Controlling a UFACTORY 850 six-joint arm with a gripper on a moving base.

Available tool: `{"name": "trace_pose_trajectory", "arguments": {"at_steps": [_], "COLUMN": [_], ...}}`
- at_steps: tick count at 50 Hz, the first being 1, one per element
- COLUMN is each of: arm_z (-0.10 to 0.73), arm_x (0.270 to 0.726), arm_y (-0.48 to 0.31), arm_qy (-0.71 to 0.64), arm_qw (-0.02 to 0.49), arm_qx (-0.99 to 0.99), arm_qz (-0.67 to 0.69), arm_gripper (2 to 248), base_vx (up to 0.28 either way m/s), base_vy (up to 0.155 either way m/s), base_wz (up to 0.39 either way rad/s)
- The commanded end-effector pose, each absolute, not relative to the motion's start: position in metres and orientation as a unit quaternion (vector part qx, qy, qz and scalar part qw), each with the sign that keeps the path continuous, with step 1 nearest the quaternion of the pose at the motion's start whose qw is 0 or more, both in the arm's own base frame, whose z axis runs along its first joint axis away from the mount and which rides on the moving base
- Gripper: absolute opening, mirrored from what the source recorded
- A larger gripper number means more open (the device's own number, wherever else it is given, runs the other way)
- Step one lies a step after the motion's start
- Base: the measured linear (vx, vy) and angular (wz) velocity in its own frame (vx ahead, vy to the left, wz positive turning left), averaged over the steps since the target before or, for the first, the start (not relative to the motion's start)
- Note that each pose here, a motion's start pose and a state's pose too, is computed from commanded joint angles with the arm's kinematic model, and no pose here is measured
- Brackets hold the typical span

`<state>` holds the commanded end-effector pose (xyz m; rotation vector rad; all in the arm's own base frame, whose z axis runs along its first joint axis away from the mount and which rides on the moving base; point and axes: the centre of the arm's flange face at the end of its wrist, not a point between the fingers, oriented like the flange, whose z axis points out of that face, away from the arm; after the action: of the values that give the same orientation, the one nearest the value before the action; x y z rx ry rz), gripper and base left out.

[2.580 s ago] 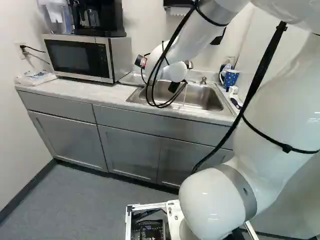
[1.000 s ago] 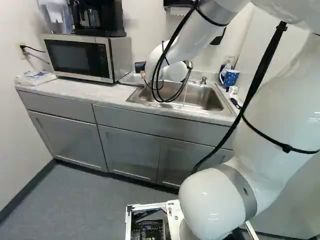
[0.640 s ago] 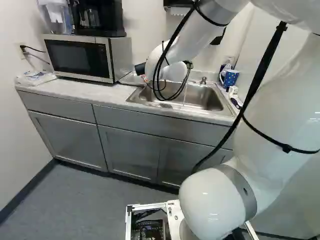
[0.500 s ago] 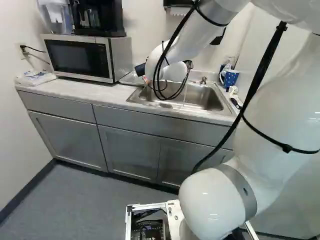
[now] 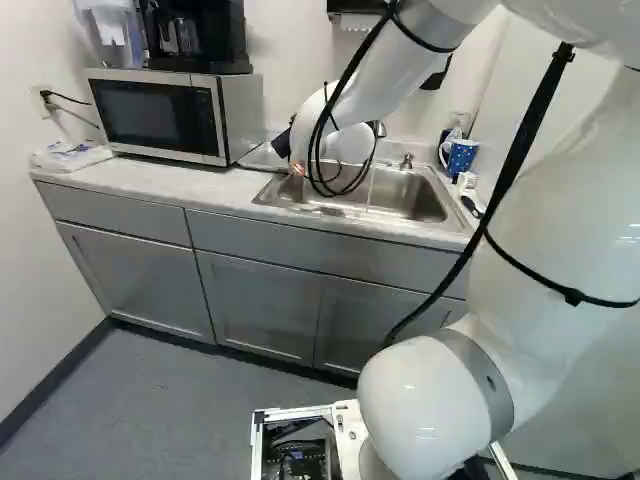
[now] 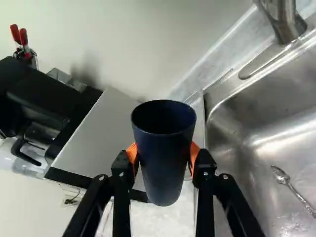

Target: Rinse the cup and place it in the tray

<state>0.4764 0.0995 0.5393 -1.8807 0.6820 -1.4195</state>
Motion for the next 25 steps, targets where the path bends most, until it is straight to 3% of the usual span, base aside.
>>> {"name": "trace_pose_trajectory", "arguments": {"at_steps": [25], "arm_z": [0.5393], "arm_x": [0.4764], "arm_y": [0.0995], "arm_qy": [0.165], "arm_qw": [0.263], "arm_qx": [-0.75], "arm_qz": [-0.584], "arm_gripper": [120], "base_vx": [0.0], "base_vy": [0.0], "base_wz": [0.0]}}
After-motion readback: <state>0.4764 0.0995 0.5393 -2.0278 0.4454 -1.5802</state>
